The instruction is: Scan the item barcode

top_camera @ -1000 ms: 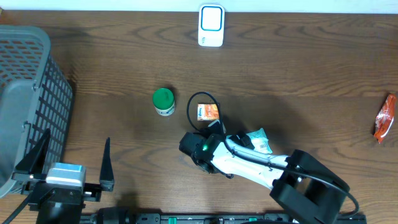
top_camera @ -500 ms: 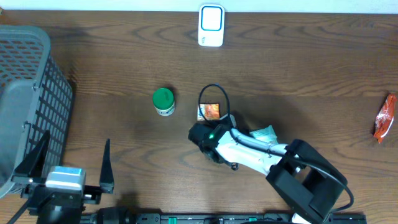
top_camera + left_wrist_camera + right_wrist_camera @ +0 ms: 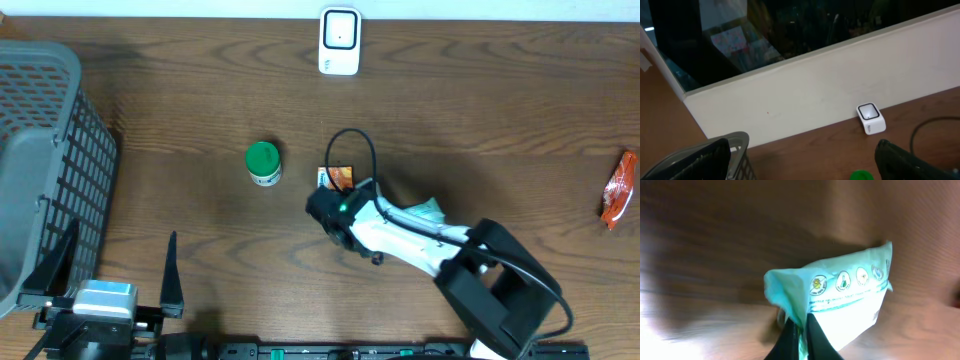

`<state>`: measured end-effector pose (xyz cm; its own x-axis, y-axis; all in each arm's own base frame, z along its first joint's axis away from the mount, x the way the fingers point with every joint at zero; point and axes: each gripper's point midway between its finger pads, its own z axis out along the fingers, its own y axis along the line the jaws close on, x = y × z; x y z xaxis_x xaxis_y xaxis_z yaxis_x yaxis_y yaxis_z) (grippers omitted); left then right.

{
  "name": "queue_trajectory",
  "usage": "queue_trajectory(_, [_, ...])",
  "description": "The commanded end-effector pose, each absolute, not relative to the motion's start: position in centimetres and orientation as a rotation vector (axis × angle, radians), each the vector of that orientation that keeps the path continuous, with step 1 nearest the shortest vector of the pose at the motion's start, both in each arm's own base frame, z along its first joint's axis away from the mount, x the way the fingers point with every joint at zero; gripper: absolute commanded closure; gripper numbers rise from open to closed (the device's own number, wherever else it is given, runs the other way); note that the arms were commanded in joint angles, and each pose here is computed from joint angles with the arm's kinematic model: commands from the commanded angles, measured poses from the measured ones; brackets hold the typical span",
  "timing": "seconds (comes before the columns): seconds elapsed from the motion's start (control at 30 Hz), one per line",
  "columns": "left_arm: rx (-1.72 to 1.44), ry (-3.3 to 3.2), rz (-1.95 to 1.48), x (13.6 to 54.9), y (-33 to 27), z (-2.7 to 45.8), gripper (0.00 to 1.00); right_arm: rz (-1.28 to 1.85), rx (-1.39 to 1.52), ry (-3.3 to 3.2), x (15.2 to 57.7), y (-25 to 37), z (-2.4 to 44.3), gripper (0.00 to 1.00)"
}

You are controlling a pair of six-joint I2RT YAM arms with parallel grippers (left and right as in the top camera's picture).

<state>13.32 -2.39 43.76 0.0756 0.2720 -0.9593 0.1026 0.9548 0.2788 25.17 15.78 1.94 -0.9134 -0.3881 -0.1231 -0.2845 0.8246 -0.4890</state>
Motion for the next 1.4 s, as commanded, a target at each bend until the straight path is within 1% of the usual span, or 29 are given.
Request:
queue_trajectory(0.0, [0.321,1.487,0.124,13.1,-2.7,43.8,0.07,-0.333,-0.260,2.782,27.7,19.4,6.8,0.99])
queue_trajectory(0.1, [0.321,1.487,0.124,13.1,-2.7,43.8,0.07,-0.172,0.051,2.748,30.1,19.2,9.2,0.98])
queue_trajectory(0.13, [0.321,1.487,0.124,13.1,-2.7,43.8,0.08,-0.139,0.229,2.737,30.7,18.4,9.3,0.98])
queue_trajectory(0.17, [0.322,1.487,0.123,13.1,-2.7,43.8,0.07,-0.124,0.339,2.732,31.0,17.8,9.2,0.98])
queue_trajectory(0.23, [0.327,1.485,0.117,13.0,-2.8,43.8,0.07,-0.110,0.480,2.725,31.6,16.8,8.7,0.98])
queue_trajectory(0.27, [0.329,1.485,0.115,13.0,-2.8,43.8,0.08,-0.109,0.504,2.717,32.1,16.4,8.6,0.94])
queue_trajectory(0.3, [0.330,1.484,0.114,13.0,-2.8,43.8,0.07,-0.121,0.495,2.710,32.6,15.9,8.5,0.77])
queue_trajectory(0.33, [0.331,1.485,0.113,13.0,-2.8,43.8,0.08,-0.128,0.454,2.712,33.1,15.6,8.5,0.71])
queue_trajectory(0.37, [0.331,1.484,0.113,13.0,-2.8,43.8,0.07,-0.142,0.400,2.720,33.5,15.3,8.3,0.70])
queue_trajectory(0.4, [0.331,1.485,0.113,13.0,-2.8,43.8,0.08,-0.160,0.362,2.731,33.8,14.9,8.0,0.72])
queue_trajectory(0.43, [0.331,1.485,0.113,13.0,-2.8,43.8,0.08,-0.178,0.341,2.742,34.0,14.5,7.7,0.80])
queue_trajectory(0.47, [0.331,1.484,0.113,13.0,-2.8,43.8,0.07,-0.210,0.325,2.764,34.1,13.8,7.0,0.95])
queue_trajectory(0.5, [0.331,1.485,0.113,13.0,-2.8,43.8,0.08,-0.223,0.316,2.778,34.1,13.4,6.6,0.99])
queue_trajectory(0.73, [0.331,1.484,0.113,13.0,-2.8,43.8,0.07,-0.318,0.382,2.848,34.6,10.5,3.5,0.99])
queue_trajectory(0.87, [0.331,1.484,0.113,13.0,-2.8,43.8,0.07,-0.281,0.378,2.922,34.1,10.1,2.3,0.99])
queue_trajectory(1.03, [0.331,1.485,0.113,13.0,-2.8,43.8,0.07,-0.358,0.352,2.982,32.4,9.1,2.2,0.99])
queue_trajectory(1.37, [0.345,1.471,0.099,12.6,-3.1,43.9,0.08,-0.425,0.291,2.961,32.2,8.0,1.2,0.99])
